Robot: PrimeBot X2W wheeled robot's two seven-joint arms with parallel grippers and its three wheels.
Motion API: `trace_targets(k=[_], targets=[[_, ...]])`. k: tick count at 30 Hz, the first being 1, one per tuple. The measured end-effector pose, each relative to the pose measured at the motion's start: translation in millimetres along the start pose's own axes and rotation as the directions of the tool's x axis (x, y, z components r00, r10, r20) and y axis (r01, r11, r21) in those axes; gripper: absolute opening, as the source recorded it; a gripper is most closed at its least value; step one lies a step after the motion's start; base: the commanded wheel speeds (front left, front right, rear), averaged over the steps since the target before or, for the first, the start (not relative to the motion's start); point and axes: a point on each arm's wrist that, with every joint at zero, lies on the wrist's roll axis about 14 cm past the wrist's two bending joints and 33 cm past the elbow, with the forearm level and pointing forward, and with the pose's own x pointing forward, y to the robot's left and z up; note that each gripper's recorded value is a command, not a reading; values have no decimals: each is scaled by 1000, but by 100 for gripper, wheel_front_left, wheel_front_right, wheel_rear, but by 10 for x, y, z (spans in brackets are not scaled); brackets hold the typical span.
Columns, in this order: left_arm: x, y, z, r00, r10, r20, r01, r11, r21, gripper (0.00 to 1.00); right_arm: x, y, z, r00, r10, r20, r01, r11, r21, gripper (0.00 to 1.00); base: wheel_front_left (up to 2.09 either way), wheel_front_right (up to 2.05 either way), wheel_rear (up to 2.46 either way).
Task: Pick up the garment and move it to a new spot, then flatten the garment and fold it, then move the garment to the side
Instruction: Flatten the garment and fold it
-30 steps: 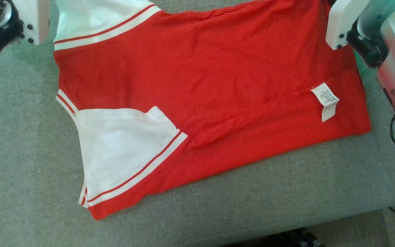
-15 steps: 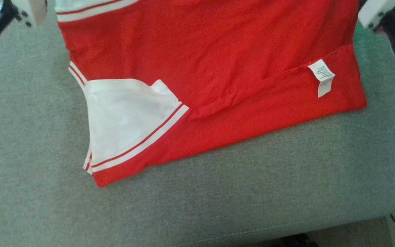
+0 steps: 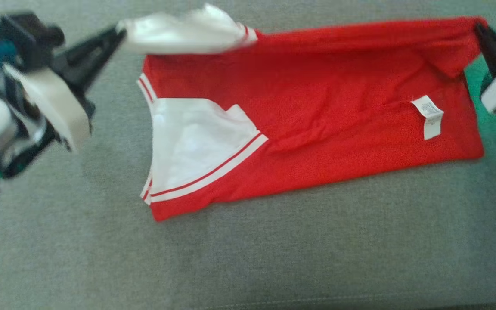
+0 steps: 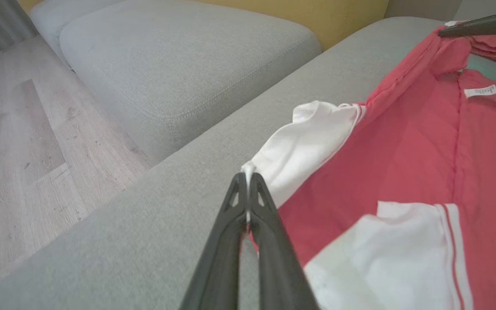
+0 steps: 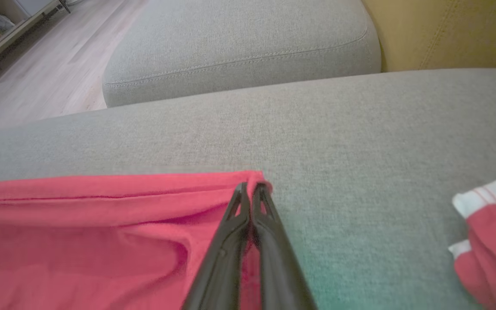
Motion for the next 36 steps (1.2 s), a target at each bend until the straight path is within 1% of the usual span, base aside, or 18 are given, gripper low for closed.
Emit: trace_targets(k=[6,11,17,20,21,22,23,24,25,26,28,30,34,36], targets=[[-308,-356,-223,999,-18,-27,17,999,-46,0,-138,35,-213,999,19,-29,-19,1000,12,0,0,0,0],[-510,-637,-396,998,-29,-51,23,994,-111,0,-257,35,-333,999,22,-41,-22,1000,20,0,0,0,0],[-653,-927,-612,997,-35,-72,21,982,-188,0,-389,34,-584,997,21,-76,-18,999,42,0,0,0,0],[-658,-1022,-735,995,-37,-91,17,978,-209,0,-433,22,-693,995,17,-94,-13,999,46,0,0,0,0],[-644,-1043,-758,995,-33,-92,13,978,-210,0,-438,15,-708,995,14,-96,-10,999,46,23,0,0,0],[-627,-1070,-772,995,-34,-92,14,977,-212,0,-437,19,-712,996,13,-93,-9,999,48,82,0,0,0],[-600,-1091,-761,996,-29,-80,11,976,-215,24,-435,27,-719,996,12,-91,-8,999,51,100,0,0,0],[-572,-1112,-745,998,-20,-66,4,975,-223,59,-432,34,-715,996,10,-85,-5,998,59,100,0,0,0],[-555,-1142,-744,998,-15,-59,1,973,-230,100,-428,48,-692,998,10,-70,-5,998,66,100,0,0,0],[-540,-1151,-728,999,4,-42,-14,971,-239,100,-428,65,-669,998,11,-56,-7,997,77,100,0,0,0],[-516,-1114,-681,997,76,2,-72,958,-279,100,-457,71,-610,1000,4,-12,-3,995,101,100,0,0,0],[-531,-1029,-679,983,179,30,-161,938,-306,100,-529,44,-599,1000,-8,26,5,993,116,100,0,0,0],[-562,-973,-651,936,347,51,-299,864,-404,100,-705,54,-734,996,-28,82,14,986,164,100,0,0,0],[-622,-849,-525,886,456,88,-379,819,-432,100,-755,138,-777,994,-20,110,-1,982,191,100,0,0,0]])
